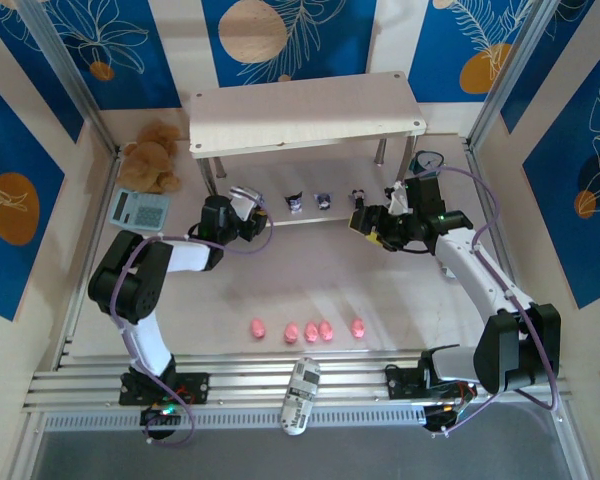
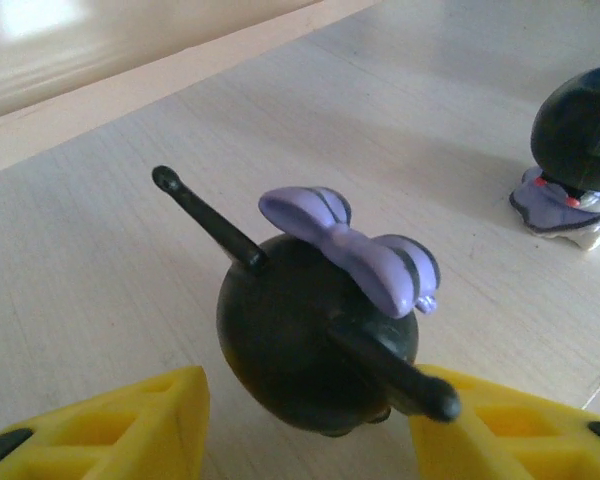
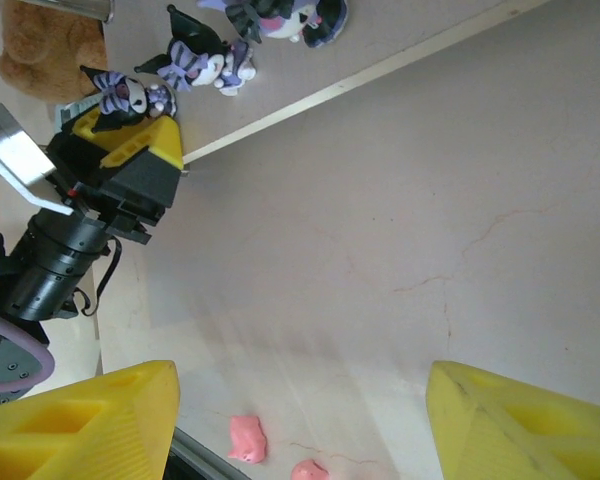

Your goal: Place and organize the plastic toys onto the shelf

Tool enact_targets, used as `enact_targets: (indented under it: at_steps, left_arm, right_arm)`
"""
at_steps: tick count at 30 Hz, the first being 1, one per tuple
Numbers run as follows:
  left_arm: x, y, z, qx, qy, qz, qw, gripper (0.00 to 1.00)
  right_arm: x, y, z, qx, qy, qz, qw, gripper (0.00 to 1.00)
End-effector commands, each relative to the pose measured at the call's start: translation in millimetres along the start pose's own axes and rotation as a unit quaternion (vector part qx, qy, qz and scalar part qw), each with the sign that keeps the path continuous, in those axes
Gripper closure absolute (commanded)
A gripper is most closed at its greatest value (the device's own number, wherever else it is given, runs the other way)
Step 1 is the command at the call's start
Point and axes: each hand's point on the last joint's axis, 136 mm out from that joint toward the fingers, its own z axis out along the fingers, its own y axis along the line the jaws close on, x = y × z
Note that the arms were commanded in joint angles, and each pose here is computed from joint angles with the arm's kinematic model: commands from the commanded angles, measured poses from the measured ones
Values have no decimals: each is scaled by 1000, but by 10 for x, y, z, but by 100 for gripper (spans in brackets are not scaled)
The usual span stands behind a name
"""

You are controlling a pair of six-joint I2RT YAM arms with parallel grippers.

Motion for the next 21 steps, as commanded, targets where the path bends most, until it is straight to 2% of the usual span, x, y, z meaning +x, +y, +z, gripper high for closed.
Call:
enact_targets:
  at_steps: [1,7,21]
  left_arm:
    - [-211,-13,-32,1,-24,15,1000,45]
    - [-326,-40,-122,1,-39,22,999,44]
    - [-437,-165,-258,12,-13,38,999,42]
  right_arm:
    - [63,14,-10,-8,8,-1,1000,33]
    - [64,-1,4,-9,9,1,1000,33]
    - [64,6,-17,-18,8,-2,1000,33]
